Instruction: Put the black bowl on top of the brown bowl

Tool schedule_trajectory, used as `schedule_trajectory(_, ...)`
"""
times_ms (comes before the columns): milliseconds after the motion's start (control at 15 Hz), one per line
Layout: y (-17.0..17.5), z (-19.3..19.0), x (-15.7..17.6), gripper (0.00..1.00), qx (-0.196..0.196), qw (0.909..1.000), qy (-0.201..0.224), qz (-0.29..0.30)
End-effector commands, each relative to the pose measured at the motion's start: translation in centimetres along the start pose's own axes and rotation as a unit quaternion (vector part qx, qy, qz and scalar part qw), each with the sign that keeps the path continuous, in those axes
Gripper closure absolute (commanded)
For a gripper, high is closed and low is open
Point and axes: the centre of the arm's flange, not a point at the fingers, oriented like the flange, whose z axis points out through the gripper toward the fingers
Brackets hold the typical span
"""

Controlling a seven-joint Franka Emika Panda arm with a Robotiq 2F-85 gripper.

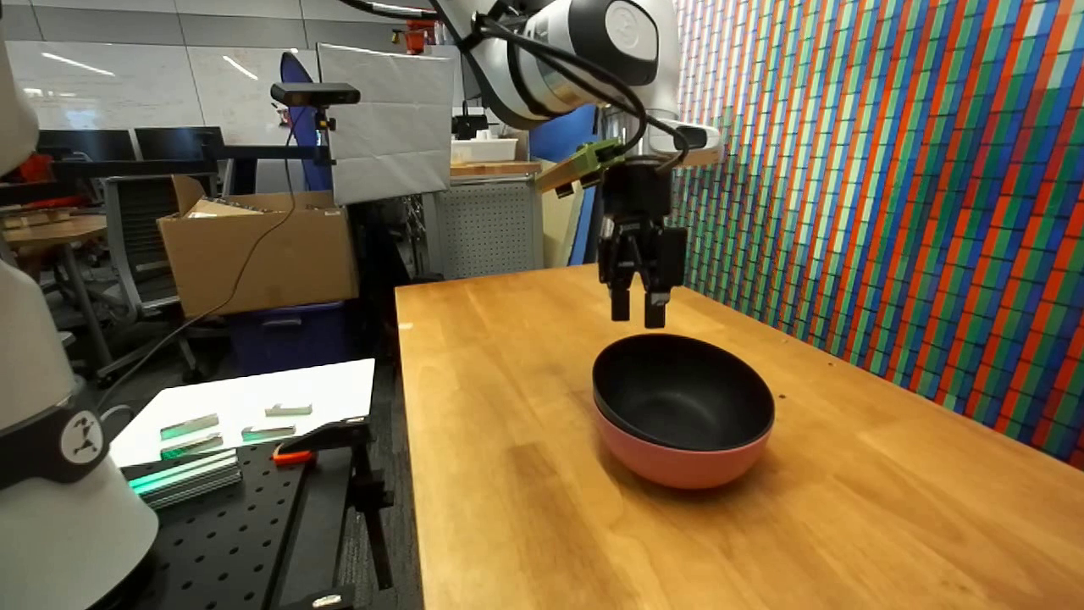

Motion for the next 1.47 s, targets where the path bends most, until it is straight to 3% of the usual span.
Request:
schedule_trajectory(0, 0.4, -5.0, -0.4, 0.00, 0.004, 0.9996, 0.027, -0.005)
schedule_trajectory(400, 1.4, -13.3, -1.3, 0.00, 0.038, 0.9958, 0.083, -0.010)
schedule_trajectory(733, 4.7, -18.6, -2.7, 0.00, 0.099, 0.9897, 0.102, -0.016)
schedule_trajectory(1267, 10.2, -21.0, -4.9, 0.00, 0.116, 0.9914, 0.062, -0.003)
schedule_trajectory(1400, 9.3, -19.9, -4.5, 0.00, 0.105, 0.9923, 0.066, 0.001)
